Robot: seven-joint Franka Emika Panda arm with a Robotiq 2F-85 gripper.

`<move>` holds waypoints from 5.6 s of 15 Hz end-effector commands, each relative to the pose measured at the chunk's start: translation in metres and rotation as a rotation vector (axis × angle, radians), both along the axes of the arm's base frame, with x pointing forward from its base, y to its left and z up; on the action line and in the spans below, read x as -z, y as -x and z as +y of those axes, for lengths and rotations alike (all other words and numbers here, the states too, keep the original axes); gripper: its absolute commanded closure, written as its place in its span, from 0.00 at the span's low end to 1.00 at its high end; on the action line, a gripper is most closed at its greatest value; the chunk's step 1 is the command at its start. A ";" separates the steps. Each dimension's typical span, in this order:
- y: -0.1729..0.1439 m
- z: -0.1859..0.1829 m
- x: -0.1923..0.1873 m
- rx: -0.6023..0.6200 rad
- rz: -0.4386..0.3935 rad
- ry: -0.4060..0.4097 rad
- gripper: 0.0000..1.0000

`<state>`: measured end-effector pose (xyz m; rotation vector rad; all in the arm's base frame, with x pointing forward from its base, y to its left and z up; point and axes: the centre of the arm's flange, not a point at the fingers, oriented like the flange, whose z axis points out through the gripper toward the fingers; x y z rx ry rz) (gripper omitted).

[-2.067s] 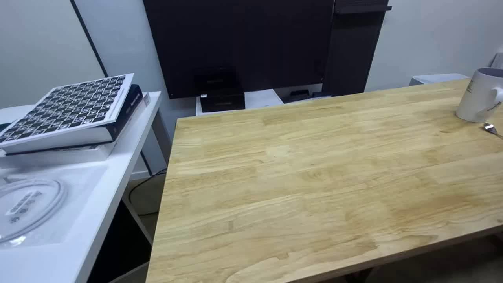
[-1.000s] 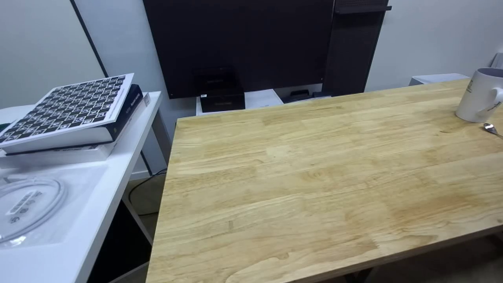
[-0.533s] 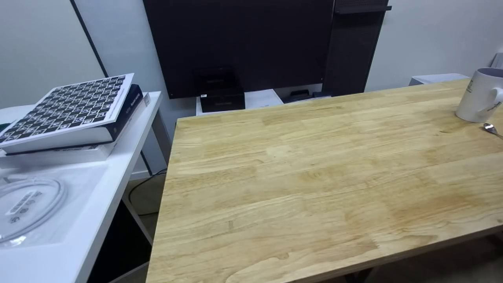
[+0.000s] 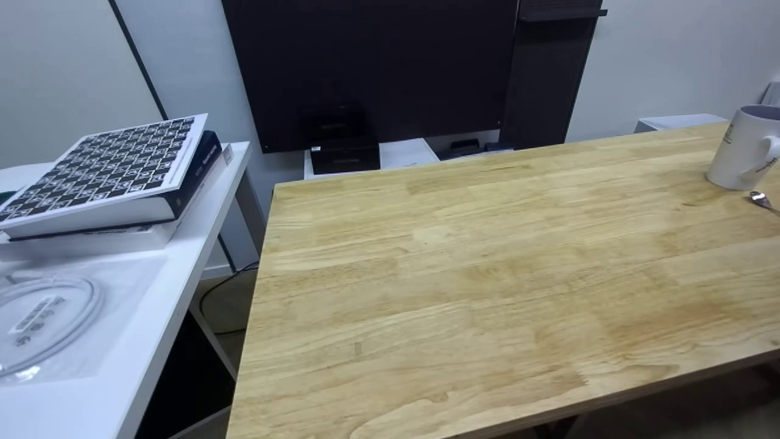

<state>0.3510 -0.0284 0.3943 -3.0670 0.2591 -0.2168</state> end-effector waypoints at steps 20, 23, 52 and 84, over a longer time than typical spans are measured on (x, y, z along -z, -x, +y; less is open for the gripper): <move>-0.016 -0.054 0.164 0.043 0.235 0.047 0.00; -0.016 -0.054 0.164 0.043 0.234 0.047 0.00; -0.048 -0.035 0.308 0.075 0.157 0.070 0.00; -0.042 -0.036 0.328 0.115 0.181 0.057 0.00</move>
